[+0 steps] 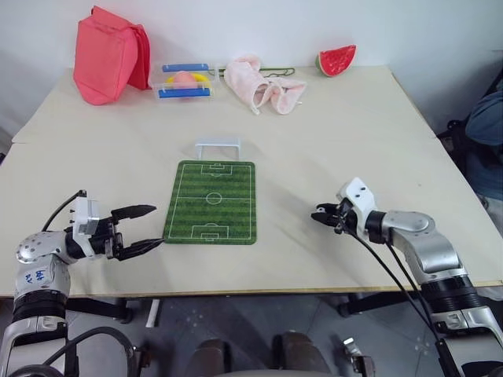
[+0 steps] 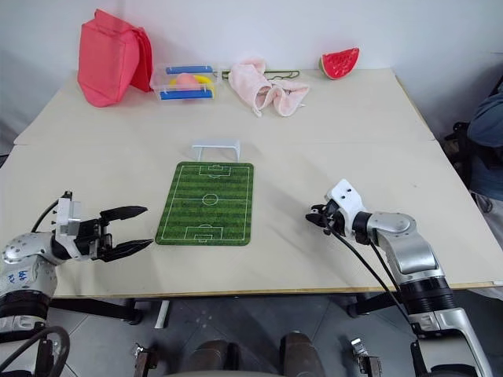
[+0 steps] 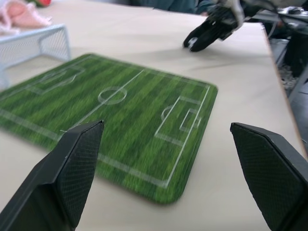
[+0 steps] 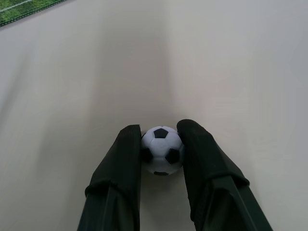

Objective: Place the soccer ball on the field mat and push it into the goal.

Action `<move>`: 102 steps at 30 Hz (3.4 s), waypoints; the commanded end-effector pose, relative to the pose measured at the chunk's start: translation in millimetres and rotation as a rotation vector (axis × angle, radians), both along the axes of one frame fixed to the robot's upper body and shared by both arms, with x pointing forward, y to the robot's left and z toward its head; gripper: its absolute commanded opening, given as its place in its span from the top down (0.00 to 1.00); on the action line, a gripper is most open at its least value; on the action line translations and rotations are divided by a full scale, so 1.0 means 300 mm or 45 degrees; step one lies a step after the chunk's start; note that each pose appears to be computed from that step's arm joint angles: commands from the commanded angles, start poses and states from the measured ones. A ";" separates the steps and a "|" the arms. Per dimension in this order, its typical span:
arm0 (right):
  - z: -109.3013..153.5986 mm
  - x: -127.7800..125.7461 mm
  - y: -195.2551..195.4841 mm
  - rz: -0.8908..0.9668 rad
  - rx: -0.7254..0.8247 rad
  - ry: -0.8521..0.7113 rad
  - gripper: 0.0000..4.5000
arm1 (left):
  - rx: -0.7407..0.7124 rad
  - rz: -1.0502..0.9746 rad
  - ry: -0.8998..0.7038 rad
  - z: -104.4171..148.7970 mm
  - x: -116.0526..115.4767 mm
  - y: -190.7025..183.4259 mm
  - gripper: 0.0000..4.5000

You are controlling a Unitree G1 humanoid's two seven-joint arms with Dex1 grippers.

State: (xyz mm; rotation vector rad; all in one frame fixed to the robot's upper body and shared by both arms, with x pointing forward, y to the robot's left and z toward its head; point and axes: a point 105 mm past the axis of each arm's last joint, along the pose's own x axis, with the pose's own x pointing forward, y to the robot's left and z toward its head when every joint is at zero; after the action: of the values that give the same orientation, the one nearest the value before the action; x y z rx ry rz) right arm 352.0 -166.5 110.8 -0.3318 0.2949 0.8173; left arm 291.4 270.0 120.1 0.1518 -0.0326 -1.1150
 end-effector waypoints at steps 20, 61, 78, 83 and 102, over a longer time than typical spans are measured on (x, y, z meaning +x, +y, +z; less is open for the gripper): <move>0.117 -0.116 0.863 0.701 0.092 -0.044 0.81 | 0.087 -0.161 0.066 -0.013 -0.020 0.009 0.00; 0.042 -0.115 0.845 0.728 0.104 -0.017 0.29 | 0.045 -0.113 -0.031 0.015 0.000 0.015 0.00; 0.158 -0.206 0.824 0.838 0.109 -0.131 0.79 | 0.027 -0.152 -0.020 0.013 0.002 -0.008 0.00; 0.075 -0.236 0.827 0.835 0.096 -0.033 0.99 | 0.008 -0.173 -0.002 0.017 -0.009 -0.012 0.00; 0.186 0.039 0.693 0.537 0.108 -0.174 0.99 | 0.007 -0.174 -0.033 0.047 -0.002 -0.007 0.00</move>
State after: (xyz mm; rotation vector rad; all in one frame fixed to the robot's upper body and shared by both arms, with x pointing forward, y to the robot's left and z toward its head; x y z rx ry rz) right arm 360.2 42.6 152.3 -0.3948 0.1164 1.2253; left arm 298.5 270.3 126.5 0.1441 -0.0319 -1.1502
